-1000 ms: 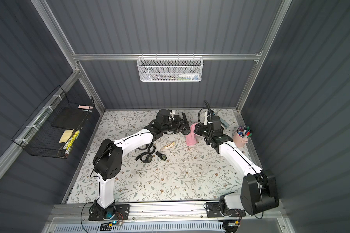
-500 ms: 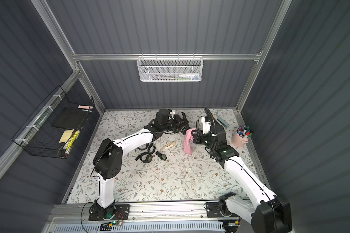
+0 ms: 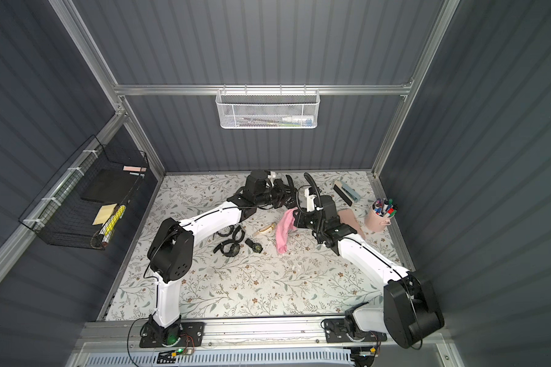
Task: Wipe the watch dial
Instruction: Wipe the dirt from the watch dial, then place the watch at the center of the board, then adjust the watch at the center of the board.
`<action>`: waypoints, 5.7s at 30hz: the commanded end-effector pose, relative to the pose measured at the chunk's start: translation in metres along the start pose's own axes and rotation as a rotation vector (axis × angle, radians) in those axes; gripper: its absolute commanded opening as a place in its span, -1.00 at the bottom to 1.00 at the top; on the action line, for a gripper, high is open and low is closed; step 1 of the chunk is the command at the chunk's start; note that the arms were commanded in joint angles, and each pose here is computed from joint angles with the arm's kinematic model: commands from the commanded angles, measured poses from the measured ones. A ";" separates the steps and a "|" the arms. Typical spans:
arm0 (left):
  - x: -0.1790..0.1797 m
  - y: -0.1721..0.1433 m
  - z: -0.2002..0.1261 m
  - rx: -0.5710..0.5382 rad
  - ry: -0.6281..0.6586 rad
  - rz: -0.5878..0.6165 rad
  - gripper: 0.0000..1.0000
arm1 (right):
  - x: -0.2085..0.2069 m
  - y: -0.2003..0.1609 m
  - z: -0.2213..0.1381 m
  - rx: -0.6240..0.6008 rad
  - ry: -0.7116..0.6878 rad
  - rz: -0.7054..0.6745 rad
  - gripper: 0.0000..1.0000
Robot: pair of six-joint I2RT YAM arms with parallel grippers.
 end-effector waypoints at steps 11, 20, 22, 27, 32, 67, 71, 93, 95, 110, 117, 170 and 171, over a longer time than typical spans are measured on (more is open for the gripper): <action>-0.010 -0.004 -0.005 0.021 -0.013 0.003 -1.00 | -0.039 0.041 -0.014 -0.077 -0.120 0.112 -1.00; -0.011 -0.001 0.000 0.019 -0.016 0.005 -1.00 | 0.009 0.009 -0.026 0.016 0.140 -0.008 -1.00; -0.010 0.000 0.001 0.014 -0.014 0.009 -1.00 | 0.023 0.008 -0.028 0.020 0.184 -0.049 -1.00; -0.008 0.003 0.002 -0.007 -0.018 0.014 -1.00 | 0.037 0.026 -0.022 -0.016 0.190 -0.087 -1.00; -0.005 0.000 0.000 -0.005 -0.009 0.011 -1.00 | 0.014 0.044 -0.002 -0.049 0.042 -0.030 -1.00; 0.040 0.034 -0.004 -0.050 0.155 -0.013 -1.00 | -0.075 0.047 -0.039 -0.031 -0.303 0.083 -1.00; 0.066 0.075 -0.009 -0.130 0.239 -0.012 -1.00 | -0.072 0.027 -0.043 0.048 -0.279 0.072 -1.00; 0.178 0.162 0.006 -0.275 0.611 -0.047 -0.92 | -0.074 -0.024 -0.038 0.190 -0.230 0.115 -1.00; 0.182 0.165 0.009 -0.275 0.616 -0.052 -0.85 | -0.074 -0.026 -0.036 0.200 -0.225 0.121 -1.00; 0.114 0.185 -0.013 -0.387 0.565 0.186 0.99 | -0.075 -0.019 -0.044 0.201 -0.260 0.091 -0.98; 0.076 0.168 -0.063 -0.378 0.627 0.391 0.99 | -0.073 -0.021 -0.043 0.249 -0.254 0.088 -0.96; 0.172 0.179 -0.225 -0.611 0.541 -0.311 0.83 | -0.037 -0.056 0.032 0.574 -0.052 0.004 -0.89; 0.173 0.181 -0.222 -0.612 0.531 -0.322 0.83 | -0.037 -0.055 0.033 0.579 -0.051 0.000 -0.89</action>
Point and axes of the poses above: each gripper's point midway between its finger pads, its own z axis out along the fingers, its own x axis along the line the jaws close on, y = z × x, the point moved 2 cm from there along -z, back along the fingers, and after that the axes turned 6 degrees about -z, right-handed, at the moved point
